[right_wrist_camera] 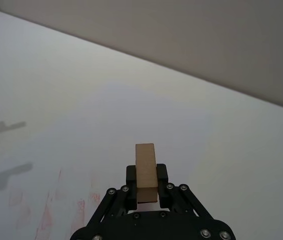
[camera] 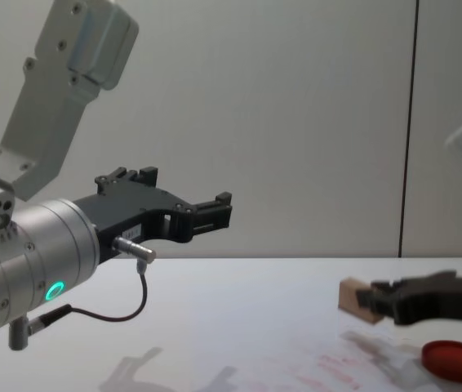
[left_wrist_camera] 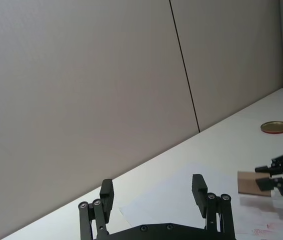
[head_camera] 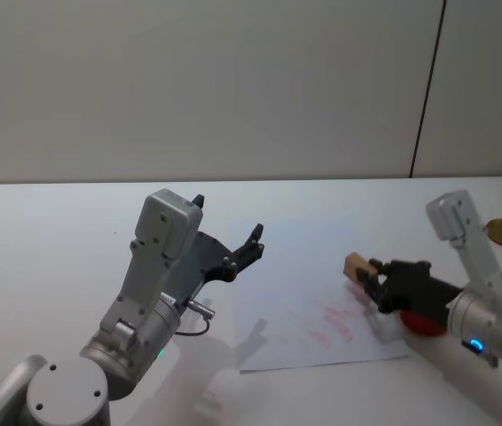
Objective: Use the one hand to pick up the stamp and affix it onto the A4 paper.
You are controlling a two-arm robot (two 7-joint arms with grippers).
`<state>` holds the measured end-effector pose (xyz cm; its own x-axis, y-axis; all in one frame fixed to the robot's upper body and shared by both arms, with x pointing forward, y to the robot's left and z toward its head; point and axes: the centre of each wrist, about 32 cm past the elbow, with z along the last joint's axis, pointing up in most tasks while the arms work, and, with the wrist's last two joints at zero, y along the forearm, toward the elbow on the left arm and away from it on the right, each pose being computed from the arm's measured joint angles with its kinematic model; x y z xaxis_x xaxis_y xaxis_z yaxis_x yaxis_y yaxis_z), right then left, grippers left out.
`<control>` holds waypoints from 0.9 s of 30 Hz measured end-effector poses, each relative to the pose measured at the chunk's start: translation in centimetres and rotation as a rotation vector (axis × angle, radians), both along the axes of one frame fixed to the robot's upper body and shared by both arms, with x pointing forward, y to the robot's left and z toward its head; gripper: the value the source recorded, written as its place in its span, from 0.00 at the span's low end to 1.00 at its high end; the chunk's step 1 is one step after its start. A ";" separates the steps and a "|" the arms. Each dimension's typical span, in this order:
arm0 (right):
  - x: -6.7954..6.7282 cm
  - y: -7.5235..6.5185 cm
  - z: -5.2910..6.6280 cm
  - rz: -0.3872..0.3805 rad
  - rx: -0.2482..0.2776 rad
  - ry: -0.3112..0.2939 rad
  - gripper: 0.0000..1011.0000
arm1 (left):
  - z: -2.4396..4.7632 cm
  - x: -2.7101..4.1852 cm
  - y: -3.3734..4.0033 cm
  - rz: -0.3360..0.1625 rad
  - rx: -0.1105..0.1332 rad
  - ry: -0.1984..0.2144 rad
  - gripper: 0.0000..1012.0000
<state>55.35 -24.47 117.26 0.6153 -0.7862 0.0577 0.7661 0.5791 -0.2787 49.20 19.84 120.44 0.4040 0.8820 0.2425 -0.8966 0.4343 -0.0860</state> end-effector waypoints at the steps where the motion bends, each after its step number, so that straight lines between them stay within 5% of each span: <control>1: 0.0 -0.1 0.2 -0.002 0.002 -0.009 0.21 | 0.00 0.00 0.00 0.000 0.000 0.000 0.98; 12: -0.8 -1.6 2.0 -0.046 0.022 -0.090 0.21 | 0.00 0.00 0.00 0.000 0.000 0.000 0.98; 27: -3.4 -3.7 1.6 -0.088 0.028 -0.066 0.21 | 0.00 0.00 0.00 0.000 0.000 0.000 0.98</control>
<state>51.98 -28.16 118.81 0.5395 -0.8388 0.0728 0.8304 0.5158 -0.2106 49.20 19.84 120.44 0.4040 0.8820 0.2425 -0.8966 0.4343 -0.0860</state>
